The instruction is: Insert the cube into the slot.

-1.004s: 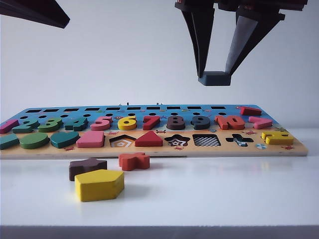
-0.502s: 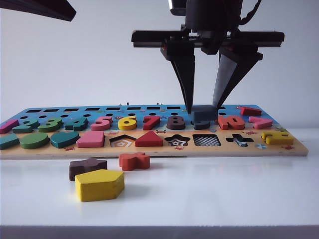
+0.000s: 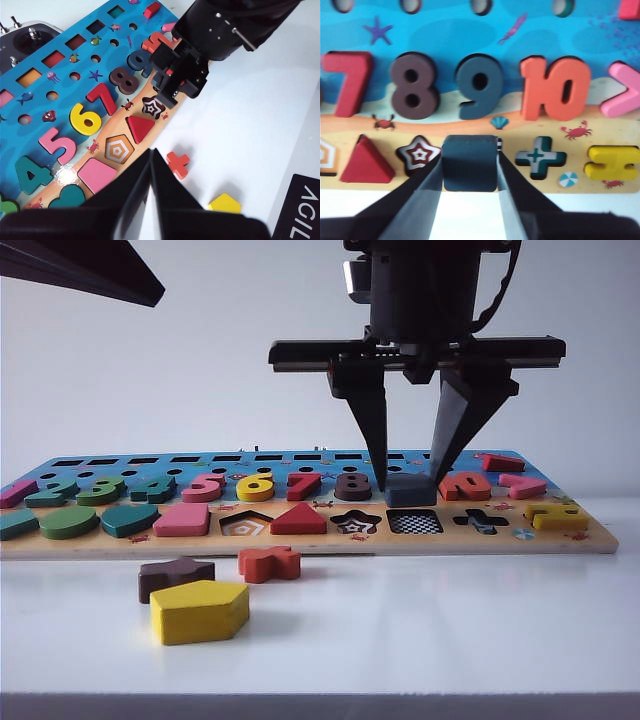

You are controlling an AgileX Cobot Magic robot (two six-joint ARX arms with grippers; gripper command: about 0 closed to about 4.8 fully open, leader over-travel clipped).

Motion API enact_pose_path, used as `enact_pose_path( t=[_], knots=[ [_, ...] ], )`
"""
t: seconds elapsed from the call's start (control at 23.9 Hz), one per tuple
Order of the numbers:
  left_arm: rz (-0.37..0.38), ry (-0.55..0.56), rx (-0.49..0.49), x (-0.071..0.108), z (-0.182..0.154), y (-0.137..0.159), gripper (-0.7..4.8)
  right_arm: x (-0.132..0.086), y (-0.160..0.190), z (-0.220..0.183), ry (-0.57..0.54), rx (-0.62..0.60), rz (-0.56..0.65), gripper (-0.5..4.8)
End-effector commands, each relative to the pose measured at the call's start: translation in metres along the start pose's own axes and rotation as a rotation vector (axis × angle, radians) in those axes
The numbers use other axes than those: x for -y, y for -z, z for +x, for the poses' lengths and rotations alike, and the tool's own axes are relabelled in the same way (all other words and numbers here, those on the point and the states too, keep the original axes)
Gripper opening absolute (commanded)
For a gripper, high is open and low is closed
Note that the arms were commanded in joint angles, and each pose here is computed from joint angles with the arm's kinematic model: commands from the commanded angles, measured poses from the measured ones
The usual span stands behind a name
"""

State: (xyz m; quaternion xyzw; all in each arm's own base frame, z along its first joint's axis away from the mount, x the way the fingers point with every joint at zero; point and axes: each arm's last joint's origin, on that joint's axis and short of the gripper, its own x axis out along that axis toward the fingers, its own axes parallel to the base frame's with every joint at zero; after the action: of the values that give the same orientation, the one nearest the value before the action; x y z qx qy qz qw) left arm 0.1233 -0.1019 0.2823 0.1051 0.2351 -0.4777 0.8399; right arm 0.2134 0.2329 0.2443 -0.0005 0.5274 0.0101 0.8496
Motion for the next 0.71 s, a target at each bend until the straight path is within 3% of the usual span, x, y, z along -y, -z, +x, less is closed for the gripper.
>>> enact_pose_path(
  t=[0.04, 0.71],
  knots=[
    [0.007, 0.001, 0.015, 0.0002, -0.0005, -0.0021, 0.17, 0.0016, -0.0008, 0.0017, 0.004, 0.005, 0.015, 0.21],
    [0.016, -0.004, 0.038, 0.0051, -0.0102, 0.0055, 0.17, 0.0004, -0.0014, 0.0027, -0.020, 0.003, 0.020, 0.18]
  ],
)
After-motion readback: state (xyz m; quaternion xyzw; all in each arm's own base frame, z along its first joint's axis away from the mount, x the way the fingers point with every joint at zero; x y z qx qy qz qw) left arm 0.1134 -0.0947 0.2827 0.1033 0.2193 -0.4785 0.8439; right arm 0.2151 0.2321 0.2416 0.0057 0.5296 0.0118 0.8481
